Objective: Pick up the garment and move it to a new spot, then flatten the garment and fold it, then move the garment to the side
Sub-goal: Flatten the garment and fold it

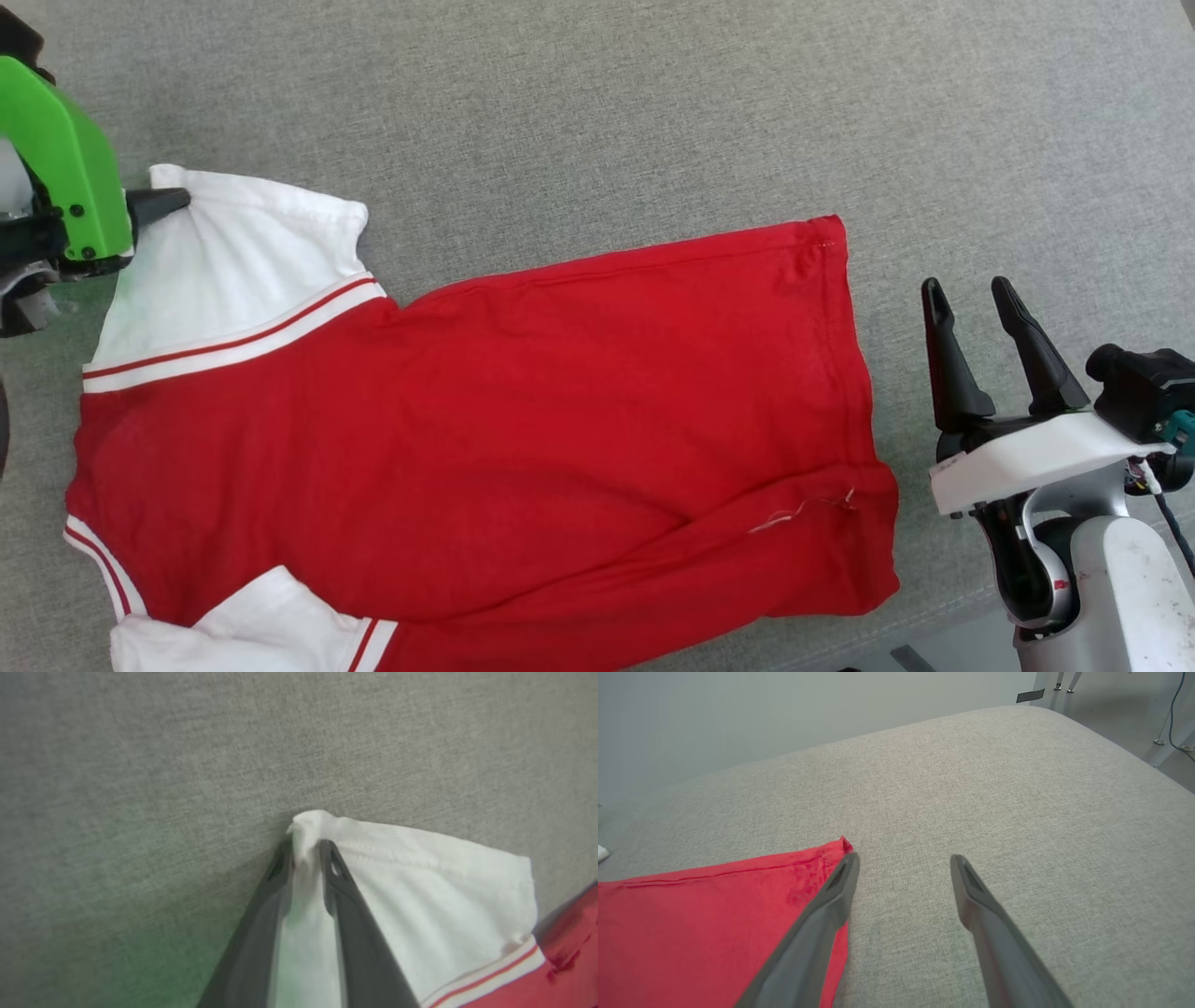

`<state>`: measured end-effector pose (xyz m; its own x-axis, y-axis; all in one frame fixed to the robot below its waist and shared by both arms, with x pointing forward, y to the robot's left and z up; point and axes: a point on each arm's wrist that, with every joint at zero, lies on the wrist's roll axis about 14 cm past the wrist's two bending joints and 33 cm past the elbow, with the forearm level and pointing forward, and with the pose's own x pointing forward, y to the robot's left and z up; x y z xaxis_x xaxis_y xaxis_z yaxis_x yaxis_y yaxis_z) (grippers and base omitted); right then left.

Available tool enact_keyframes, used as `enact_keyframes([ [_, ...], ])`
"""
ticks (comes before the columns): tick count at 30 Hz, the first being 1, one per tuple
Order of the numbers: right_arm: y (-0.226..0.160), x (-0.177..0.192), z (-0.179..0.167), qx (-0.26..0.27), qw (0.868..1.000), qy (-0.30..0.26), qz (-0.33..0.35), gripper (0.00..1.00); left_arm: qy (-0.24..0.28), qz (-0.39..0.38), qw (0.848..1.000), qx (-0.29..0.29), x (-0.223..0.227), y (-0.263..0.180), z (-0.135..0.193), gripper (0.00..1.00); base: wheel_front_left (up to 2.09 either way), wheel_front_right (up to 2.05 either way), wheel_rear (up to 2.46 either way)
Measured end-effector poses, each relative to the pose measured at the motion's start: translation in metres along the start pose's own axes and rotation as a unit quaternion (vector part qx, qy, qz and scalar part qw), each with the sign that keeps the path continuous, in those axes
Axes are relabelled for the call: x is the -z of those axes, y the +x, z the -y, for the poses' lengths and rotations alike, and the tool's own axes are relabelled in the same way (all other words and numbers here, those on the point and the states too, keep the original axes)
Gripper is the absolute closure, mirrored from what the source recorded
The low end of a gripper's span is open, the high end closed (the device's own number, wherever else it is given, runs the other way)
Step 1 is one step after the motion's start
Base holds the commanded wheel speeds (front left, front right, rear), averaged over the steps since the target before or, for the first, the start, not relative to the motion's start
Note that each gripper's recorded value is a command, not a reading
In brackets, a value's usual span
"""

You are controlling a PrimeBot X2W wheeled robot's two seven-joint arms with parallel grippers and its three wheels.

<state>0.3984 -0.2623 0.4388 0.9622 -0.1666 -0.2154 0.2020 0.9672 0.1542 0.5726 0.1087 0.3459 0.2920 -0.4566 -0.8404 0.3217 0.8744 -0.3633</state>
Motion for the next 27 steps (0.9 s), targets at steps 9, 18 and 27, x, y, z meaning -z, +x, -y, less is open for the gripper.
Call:
enact_keyframes([
  [9, 0.008, 0.009, -0.012, -0.031, 0.998, 0.027, -0.057, 0.0, 0.021, 0.031, 0.999, -0.007, -0.001, -0.013, 0.014, 1.0, 0.0, 0.0, 0.0],
  [18, 0.028, 0.027, -0.035, -0.105, 0.973, -0.005, -0.203, 0.0, 0.055, 0.11, 0.992, -0.018, -0.015, -0.054, 0.025, 1.0, 0.0, 0.0, 0.0],
  [27, 0.054, 0.048, -0.058, -0.146, 0.938, -0.066, -0.307, 0.0, 0.07, 0.176, 0.981, -0.028, -0.021, -0.095, 0.025, 1.0, 0.0, 0.0, 0.0],
])
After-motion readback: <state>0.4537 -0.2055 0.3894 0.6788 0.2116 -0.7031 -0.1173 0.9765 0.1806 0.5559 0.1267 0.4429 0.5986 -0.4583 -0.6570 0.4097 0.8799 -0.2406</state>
